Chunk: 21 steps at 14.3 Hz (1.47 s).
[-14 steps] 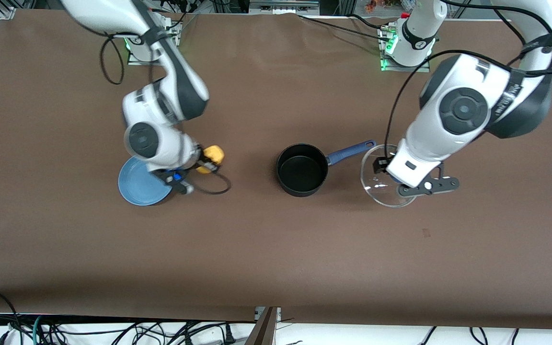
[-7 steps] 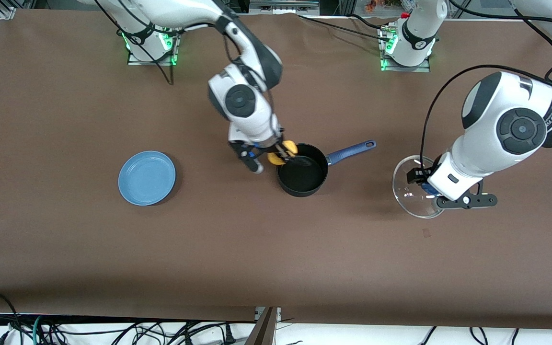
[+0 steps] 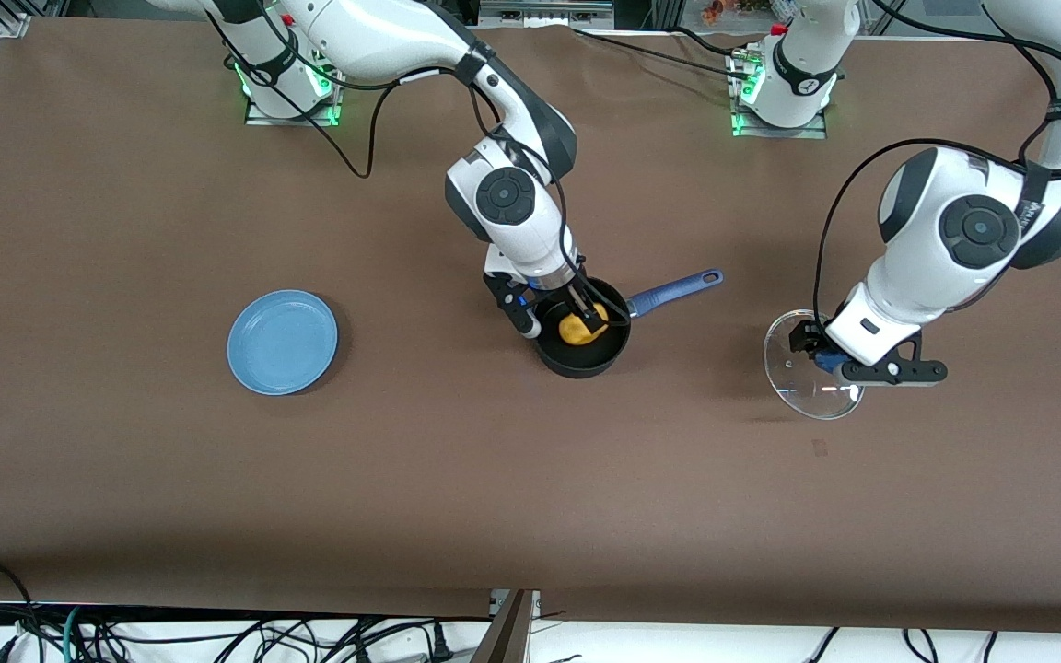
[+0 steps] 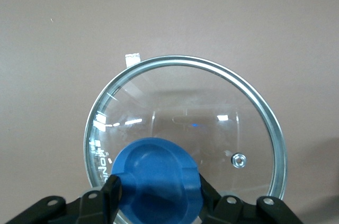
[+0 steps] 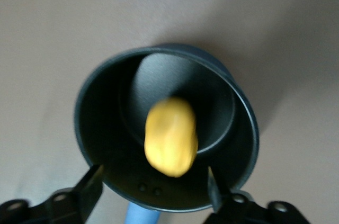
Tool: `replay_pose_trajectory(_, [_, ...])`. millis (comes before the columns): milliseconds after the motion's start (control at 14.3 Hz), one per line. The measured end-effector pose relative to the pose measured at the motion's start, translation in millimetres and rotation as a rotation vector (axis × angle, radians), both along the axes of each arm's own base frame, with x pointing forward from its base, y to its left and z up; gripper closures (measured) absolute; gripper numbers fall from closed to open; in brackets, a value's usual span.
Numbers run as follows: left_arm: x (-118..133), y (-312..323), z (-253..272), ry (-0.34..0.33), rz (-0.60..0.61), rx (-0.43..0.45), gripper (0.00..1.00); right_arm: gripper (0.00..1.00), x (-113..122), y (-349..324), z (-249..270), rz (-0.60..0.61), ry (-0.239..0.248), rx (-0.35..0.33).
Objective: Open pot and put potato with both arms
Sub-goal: 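Release the potato into the saucepan and withdraw the right gripper, then lower the lid onto the table with the left gripper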
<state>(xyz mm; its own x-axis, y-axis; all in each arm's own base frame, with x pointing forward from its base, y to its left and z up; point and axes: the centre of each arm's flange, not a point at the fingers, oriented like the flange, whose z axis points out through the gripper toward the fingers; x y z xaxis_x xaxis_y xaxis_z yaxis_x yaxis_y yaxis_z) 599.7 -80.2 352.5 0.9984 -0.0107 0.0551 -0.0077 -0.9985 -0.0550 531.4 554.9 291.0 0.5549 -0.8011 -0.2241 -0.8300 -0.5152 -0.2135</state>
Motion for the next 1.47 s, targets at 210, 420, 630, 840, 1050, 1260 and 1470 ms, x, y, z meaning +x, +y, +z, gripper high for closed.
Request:
replay_pose_trajectory(210, [-21.8, 15.0, -32.5, -0.002, -0.017, 0.025, 0.45, 0.0, 20.8, -16.9, 17.7, -0.024, -0.011, -0.003])
replay_pose_trajectory(420, [-34.8, 31.7, -54.7, -0.005, -0.031, 0.043, 0.45, 0.0, 59.4, -67.2, 57.1, 0.024, -0.024, -0.022])
replay_pose_trajectory(630, [-49.5, 53.2, -77.6, -0.014, -0.058, 0.069, 0.45, 0.0, 90.4, -140.0, 113.6, 0.15, -0.021, -0.066])
replay_pose_trajectory(840, [-62.6, 83.0, -100.9, -0.025, -0.113, 0.117, 0.45, 0.0, 115.5, -232.3, 155.2, 0.248, -0.006, -0.149])
replay_pose_trajectory(1050, [-69.4, 108.6, -123.0, -0.038, -0.128, 0.104, 0.45, 0.0, 118.8, -304.5, 185.5, 0.38, 0.004, -0.18])
replay_pose_trajectory(1260, [-75.3, 114.2, -145.2, -0.041, -0.145, 0.113, 0.45, 0.0, 100.0, -371.4, 211.7, 0.538, 0.01, -0.18])
replay_pose_trajectory(1470, [-82.9, 103.4, -164.8, -0.082, -0.156, 0.178, 0.45, 0.0, 74.3, -447.9, 233.1, 0.65, 0.033, -0.142])
